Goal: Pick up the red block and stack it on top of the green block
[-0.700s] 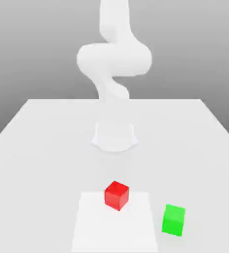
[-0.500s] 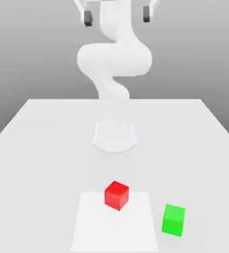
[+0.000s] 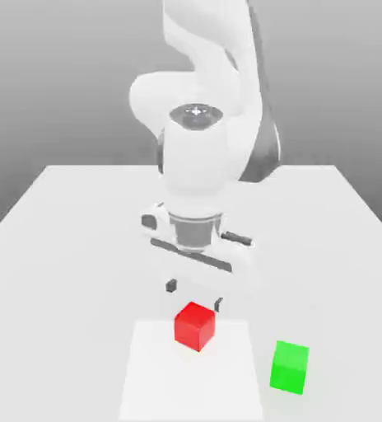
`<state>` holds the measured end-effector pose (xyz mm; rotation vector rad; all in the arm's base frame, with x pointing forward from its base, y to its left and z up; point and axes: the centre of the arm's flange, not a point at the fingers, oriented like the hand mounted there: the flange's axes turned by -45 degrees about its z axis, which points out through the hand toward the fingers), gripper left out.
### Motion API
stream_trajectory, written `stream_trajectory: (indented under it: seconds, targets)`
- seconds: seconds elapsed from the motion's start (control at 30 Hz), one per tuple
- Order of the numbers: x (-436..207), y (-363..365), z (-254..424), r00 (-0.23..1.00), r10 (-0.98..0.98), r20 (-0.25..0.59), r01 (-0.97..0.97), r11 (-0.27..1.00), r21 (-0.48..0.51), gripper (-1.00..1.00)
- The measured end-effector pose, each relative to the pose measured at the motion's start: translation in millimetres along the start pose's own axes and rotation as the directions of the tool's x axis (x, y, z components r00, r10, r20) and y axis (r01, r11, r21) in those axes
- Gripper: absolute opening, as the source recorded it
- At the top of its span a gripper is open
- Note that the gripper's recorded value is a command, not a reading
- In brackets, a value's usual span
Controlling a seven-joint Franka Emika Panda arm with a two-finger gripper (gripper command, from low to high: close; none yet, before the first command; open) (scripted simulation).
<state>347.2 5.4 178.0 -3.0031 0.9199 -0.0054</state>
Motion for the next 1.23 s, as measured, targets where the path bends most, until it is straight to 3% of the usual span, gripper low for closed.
stream_trajectory:
  seconds: [0.1,0.13,0.37,0.6,0.93,1.1,1.13,1.23]
  targets:
    - [-3,1,27,1.000,0.000,0.003,0.000,1.000,0.000,0.00]
    - [-3,1,32,1.000,-0.001,0.003,0.001,1.000,-0.001,-1.00]
    - [-3,1,32,1.000,-0.001,0.002,0.001,1.000,0.000,-1.00]
    - [-3,0,-22,1.000,-0.004,0.002,0.004,1.000,-0.002,-1.00]
    - [-26,-151,-63,0.937,-0.349,0.002,0.349,0.937,-0.002,-1.00]
    - [-23,-161,-19,0.933,-0.359,0.001,0.359,0.933,0.000,-1.00]
    - [-23,-160,-9,0.933,-0.360,0.002,0.360,0.933,0.000,1.00]
    - [-23,-160,-9,0.933,-0.360,0.002,0.360,0.933,0.000,1.00]
